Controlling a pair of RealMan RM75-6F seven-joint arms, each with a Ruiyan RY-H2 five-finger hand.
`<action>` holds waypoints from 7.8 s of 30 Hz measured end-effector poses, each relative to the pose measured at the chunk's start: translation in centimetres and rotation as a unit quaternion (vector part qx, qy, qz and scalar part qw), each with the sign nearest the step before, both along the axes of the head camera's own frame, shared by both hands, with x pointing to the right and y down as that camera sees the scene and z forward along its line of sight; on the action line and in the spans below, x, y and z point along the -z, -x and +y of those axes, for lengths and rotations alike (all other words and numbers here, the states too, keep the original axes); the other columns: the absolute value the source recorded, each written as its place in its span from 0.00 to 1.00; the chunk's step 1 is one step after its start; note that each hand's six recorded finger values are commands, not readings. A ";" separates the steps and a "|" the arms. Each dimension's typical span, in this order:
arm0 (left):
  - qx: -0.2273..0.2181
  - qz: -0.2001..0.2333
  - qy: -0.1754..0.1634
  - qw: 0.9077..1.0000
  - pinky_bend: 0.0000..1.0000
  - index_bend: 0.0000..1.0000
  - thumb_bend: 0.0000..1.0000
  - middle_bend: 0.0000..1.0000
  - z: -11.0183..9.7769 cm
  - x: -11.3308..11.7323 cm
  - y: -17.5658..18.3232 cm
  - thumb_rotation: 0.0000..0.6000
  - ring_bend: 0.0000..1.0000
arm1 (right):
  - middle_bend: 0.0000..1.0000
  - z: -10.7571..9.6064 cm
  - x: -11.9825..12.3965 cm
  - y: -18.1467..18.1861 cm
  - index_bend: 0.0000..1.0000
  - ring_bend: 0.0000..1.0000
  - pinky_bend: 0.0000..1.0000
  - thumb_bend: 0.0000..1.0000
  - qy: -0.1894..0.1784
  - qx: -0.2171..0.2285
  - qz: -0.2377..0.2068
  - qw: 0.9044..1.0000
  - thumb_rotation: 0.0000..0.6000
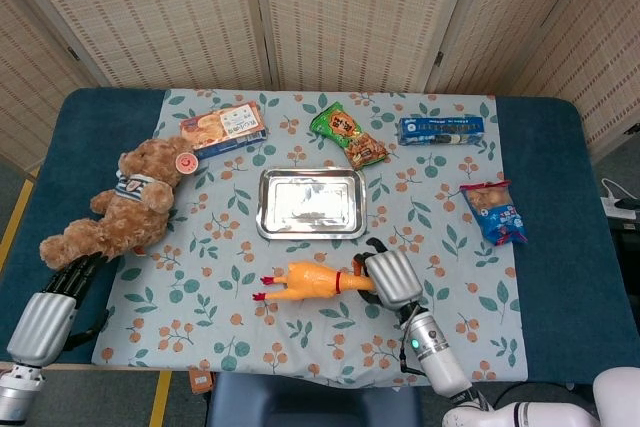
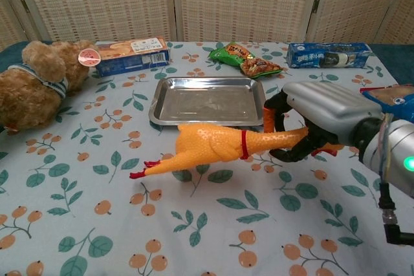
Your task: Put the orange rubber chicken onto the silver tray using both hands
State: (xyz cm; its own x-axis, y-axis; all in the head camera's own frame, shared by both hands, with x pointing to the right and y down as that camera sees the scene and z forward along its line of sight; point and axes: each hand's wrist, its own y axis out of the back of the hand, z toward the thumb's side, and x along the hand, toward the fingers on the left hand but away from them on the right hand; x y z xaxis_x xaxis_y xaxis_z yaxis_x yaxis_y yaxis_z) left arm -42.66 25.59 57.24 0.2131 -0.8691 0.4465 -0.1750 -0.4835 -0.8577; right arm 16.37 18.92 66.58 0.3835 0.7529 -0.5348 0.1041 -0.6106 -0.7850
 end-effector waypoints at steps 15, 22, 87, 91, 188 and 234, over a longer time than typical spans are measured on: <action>-0.082 0.081 0.006 0.993 0.26 0.00 0.37 0.06 -1.9 -1.1 -12.4 1.00 0.09 | 0.57 -1.9 3.7 -3.5 0.84 0.61 0.71 0.31 -0.018 -0.039 -0.066 0.997 1.00; -0.045 0.166 0.096 0.980 0.19 0.00 0.34 0.00 -2.7 -3.3 -16.3 1.00 0.00 | 0.57 -3.1 4.1 -4.2 0.84 0.61 0.71 0.31 -0.021 -0.062 -0.091 0.994 1.00; 0.047 0.343 0.151 0.926 0.74 0.26 0.47 0.47 -7.7 -8.7 -26.7 1.00 0.49 | 0.58 -4.3 2.8 -1.7 0.84 0.61 0.71 0.33 0.025 -0.097 -0.216 0.971 1.00; 0.056 0.339 0.145 0.928 0.86 0.42 0.54 0.61 -7.9 -8.6 -26.4 1.00 0.61 | 0.58 -4.4 2.7 -1.8 0.84 0.61 0.71 0.33 0.024 -0.102 -0.221 0.970 1.00; 0.071 0.412 0.340 0.843 0.04 0.00 0.39 0.00 -7.2 -5.8 -26.4 1.00 0.00 | 0.58 -4.2 3.1 -2.9 0.84 0.61 0.71 0.33 0.020 -0.111 -0.209 0.971 1.00; 0.094 0.244 0.126 0.957 0.01 0.00 0.38 0.00 -11.6 -6.8 -9.6 1.00 0.00 | 0.60 -10.2 -8.8 -1.5 0.86 0.61 0.71 0.33 -0.041 -0.254 -0.200 0.945 1.00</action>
